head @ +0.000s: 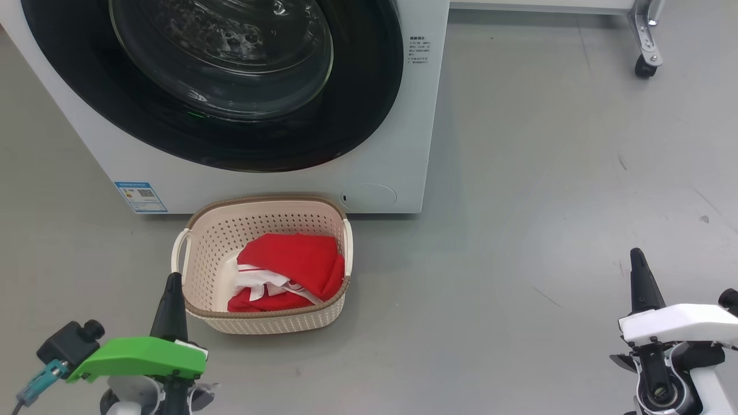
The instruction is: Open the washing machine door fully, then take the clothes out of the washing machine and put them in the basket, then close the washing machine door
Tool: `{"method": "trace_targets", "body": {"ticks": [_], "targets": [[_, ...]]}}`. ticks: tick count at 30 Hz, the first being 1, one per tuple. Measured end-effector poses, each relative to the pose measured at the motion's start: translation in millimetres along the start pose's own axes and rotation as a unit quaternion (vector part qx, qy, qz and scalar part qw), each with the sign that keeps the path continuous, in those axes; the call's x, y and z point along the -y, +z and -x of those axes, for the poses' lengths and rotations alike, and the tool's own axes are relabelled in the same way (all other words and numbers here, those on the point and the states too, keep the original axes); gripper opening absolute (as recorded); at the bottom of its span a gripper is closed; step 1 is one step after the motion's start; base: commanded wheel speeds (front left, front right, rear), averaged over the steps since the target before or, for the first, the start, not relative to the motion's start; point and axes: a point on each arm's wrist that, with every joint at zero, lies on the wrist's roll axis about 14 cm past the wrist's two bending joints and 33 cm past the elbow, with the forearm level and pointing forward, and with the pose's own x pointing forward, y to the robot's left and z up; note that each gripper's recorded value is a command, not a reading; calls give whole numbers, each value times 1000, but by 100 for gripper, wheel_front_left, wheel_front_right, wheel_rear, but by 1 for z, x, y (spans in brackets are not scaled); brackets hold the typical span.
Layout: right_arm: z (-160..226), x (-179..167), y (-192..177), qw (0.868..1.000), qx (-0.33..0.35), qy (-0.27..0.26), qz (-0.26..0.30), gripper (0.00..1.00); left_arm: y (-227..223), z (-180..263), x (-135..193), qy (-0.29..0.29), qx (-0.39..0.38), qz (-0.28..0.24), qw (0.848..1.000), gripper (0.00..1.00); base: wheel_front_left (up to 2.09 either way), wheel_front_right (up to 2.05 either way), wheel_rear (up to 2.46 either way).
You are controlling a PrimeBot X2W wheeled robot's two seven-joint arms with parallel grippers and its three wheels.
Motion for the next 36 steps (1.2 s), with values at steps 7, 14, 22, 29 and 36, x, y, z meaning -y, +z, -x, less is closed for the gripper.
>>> {"method": "trace_targets", "body": {"ticks": [7, 14, 22, 29, 36], "targets": [[1, 2, 2, 999, 1, -5, -41, 0, 4, 1, -1, -2, 0, 40, 999, 0, 0, 0, 0], [2, 2, 4, 996, 3, -8, -86, 0, 10, 3, -3, -1, 1, 78, 997, 0, 0, 0, 0], [4, 3, 6, 991, 1, -7, -133, 0, 16, 5, -4, -4, 4, 125, 992, 0, 0, 0, 0], [5, 3, 8, 985, 3, -7, -174, 0, 22, 6, -5, -8, 7, 163, 987, 0, 0, 0, 0], [6, 3, 9, 976, 4, -6, -219, 0, 27, 8, -4, -15, 9, 201, 980, 0, 0, 0, 0]]}}
